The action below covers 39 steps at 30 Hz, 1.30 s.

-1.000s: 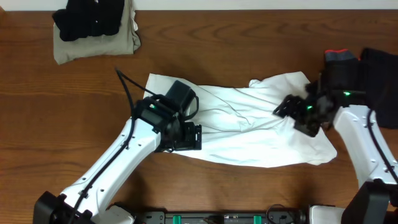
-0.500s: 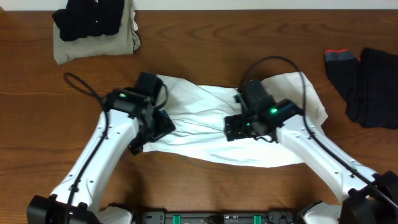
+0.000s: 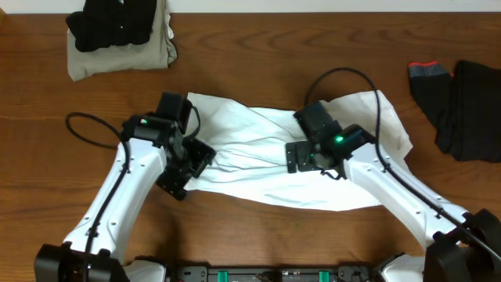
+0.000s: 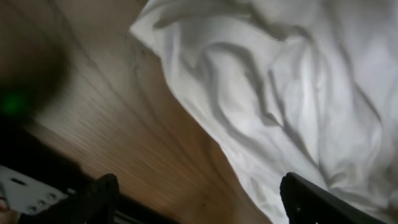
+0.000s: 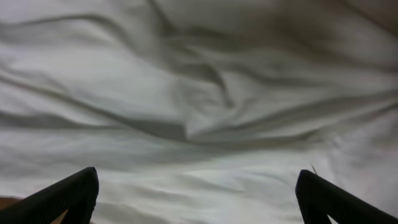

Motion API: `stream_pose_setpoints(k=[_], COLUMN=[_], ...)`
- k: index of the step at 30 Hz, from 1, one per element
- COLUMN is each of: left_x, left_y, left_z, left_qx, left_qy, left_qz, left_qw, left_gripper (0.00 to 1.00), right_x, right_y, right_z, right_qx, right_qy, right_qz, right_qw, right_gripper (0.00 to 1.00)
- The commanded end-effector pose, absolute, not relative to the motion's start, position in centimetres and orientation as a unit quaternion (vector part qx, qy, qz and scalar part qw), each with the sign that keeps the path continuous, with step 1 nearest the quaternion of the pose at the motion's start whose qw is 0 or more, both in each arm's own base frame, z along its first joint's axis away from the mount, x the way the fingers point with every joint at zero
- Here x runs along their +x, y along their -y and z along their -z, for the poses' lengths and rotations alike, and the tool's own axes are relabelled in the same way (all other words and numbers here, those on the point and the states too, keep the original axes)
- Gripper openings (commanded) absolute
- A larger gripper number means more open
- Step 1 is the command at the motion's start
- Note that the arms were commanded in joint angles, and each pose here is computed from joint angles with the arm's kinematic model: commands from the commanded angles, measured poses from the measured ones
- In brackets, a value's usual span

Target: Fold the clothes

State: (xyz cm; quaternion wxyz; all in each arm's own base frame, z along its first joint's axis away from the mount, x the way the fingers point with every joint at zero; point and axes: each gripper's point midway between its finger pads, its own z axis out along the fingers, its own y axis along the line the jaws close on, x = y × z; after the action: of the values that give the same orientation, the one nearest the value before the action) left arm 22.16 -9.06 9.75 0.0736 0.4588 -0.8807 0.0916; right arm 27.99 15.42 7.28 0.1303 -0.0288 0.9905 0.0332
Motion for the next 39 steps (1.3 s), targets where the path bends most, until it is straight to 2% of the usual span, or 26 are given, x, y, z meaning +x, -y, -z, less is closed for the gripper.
stream_pose_setpoints(k=[1, 12, 21, 30, 34, 36, 39], left_x=[21.1, 20.9, 23.0, 23.4, 23.3, 23.3, 23.3], left_y=[9.6, 9.9, 10.4, 10.5, 10.4, 10.5, 10.5], left_z=[-8.1, -3.6, -2.8, -1.7, -1.3, -1.3, -1.3], left_qx=[0.494, 0.487, 0.452, 0.450, 0.451, 0.451, 0.451], left_qy=[0.858, 0.861, 0.877, 0.879, 0.878, 0.878, 0.878], left_qz=[-0.093, -0.120, -0.156, -0.153, -0.148, -0.148, -0.148], left_qw=[0.104, 0.091, 0.047, 0.050, 0.057, 0.057, 0.057], left_gripper=[0.75, 0.73, 0.72, 0.56, 0.43, 0.32, 0.25], right_x=[28.5, 27.7, 27.5, 27.1, 27.1, 27.0, 27.1], right_y=[-13.2, -10.6, -10.6, -10.5, -10.4, -10.4, -10.5], right_z=[-7.3, -7.0, -7.0, -6.9, -6.9, -6.9, -6.9], right_qx=[0.023, 0.048, 0.044, 0.044, 0.044, 0.044, 0.044], right_qy=[-0.992, -0.995, -0.995, -0.996, -0.996, -0.996, -0.996], right_qz=[-0.012, 0.009, 0.010, 0.014, 0.014, 0.014, 0.014], right_qw=[0.125, 0.093, 0.089, 0.081, 0.080, 0.079, 0.081], right_gripper=[0.99, 0.99, 0.99, 0.99, 0.99, 0.99, 0.99])
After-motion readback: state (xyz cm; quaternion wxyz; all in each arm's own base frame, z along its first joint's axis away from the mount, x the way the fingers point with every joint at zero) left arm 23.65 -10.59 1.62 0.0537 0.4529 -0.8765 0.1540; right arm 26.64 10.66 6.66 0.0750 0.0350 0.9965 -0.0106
